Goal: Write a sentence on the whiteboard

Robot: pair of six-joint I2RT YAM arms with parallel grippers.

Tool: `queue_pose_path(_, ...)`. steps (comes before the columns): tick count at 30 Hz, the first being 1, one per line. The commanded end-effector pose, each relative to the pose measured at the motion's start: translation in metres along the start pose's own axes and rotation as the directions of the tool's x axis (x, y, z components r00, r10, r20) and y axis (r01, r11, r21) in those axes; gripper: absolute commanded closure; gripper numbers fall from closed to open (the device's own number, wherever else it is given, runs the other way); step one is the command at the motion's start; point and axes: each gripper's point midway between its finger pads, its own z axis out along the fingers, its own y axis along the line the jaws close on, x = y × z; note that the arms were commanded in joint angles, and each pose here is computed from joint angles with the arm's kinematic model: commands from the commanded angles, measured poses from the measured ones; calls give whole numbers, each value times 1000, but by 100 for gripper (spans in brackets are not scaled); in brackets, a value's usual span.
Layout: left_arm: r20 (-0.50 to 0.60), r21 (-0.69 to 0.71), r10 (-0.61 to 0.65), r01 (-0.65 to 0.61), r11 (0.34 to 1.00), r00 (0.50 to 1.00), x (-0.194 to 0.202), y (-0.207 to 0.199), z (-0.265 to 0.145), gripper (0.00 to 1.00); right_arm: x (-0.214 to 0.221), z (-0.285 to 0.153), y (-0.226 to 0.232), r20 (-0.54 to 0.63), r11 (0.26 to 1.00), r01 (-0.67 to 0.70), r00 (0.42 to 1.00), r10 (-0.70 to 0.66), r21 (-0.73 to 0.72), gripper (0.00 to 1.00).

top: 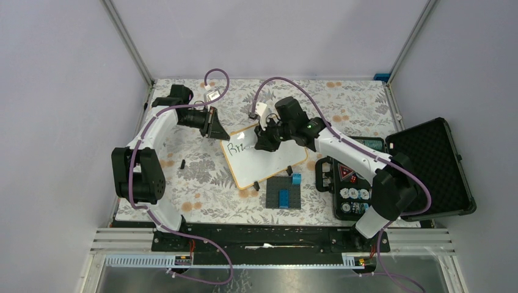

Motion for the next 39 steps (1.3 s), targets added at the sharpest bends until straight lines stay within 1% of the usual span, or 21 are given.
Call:
queue_pose_path(1,-1,13,36,-36,999,999,0,-12,1,100,-37,-24,5,85,998,49,995,-51,28,100)
queue_pose_path(6,1,16,36,-36,999,999,-1,-13,1,100,-48,-28,9,108,999,50,993,-50,10,100)
queue_pose_path(16,0,14,39,-39,999,999,0,-13,1,100,-54,-18,1,107,999,47,993,-49,18,100)
queue_pose_path(39,-4,11,38,-38,999,999,2,-13,1,100,-41,-2,-13,61,998,44,997,-46,43,100)
